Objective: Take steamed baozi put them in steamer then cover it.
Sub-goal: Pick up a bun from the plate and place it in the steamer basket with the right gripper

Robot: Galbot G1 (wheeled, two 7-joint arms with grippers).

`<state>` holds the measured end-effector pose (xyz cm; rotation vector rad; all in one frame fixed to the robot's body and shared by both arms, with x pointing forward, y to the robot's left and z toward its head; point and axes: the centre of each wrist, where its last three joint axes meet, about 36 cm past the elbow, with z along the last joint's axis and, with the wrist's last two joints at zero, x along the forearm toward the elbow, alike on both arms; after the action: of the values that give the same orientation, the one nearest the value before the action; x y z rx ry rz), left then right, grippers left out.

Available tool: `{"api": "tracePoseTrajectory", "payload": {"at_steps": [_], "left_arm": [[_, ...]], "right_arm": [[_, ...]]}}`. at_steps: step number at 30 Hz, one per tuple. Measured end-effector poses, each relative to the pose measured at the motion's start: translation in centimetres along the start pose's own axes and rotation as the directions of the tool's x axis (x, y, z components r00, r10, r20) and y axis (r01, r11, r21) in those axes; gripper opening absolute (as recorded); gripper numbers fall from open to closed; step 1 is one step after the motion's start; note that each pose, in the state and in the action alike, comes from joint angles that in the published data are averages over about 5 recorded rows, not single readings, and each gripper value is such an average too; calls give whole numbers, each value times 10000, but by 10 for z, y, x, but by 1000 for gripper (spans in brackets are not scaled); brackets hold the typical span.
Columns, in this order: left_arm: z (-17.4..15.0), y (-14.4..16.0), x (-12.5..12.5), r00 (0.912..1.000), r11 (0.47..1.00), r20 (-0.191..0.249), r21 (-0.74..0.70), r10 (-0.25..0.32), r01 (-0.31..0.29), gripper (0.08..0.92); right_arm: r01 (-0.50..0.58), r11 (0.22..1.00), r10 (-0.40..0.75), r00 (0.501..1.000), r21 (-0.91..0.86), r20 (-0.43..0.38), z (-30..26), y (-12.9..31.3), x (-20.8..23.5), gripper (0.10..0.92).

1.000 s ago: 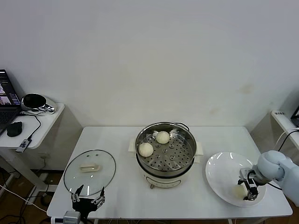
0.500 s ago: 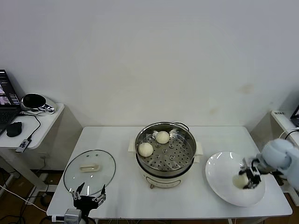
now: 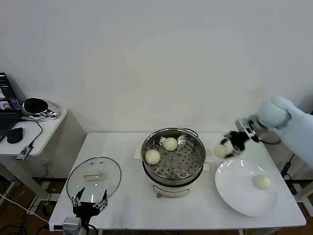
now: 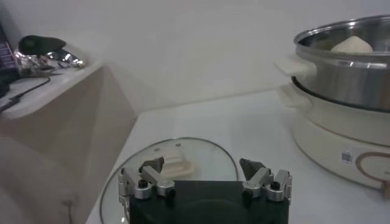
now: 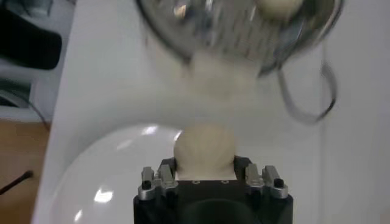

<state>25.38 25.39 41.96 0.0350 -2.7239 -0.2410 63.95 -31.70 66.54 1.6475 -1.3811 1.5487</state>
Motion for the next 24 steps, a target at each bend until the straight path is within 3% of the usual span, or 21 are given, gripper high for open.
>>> {"api": "tracePoseTrajectory", "payload": {"at_steps": [9, 17, 24], "left_arm": [[-7, -3, 3, 9997, 9998, 240, 206, -42, 37, 823], [-11, -3, 8, 9993, 9991, 356, 403, -145, 131, 823], [-15, -5, 9, 9989, 9986, 456, 526, -140, 116, 823]], "right_arm": [[510, 9057, -636, 9978, 4208, 160, -78, -67, -12, 578], [1118, 6945, -1373, 9903, 7108, -216, -136, -90, -49, 585], [1579, 5013, -1720, 9818, 8507, -809, -170, -92, -80, 585]]}}
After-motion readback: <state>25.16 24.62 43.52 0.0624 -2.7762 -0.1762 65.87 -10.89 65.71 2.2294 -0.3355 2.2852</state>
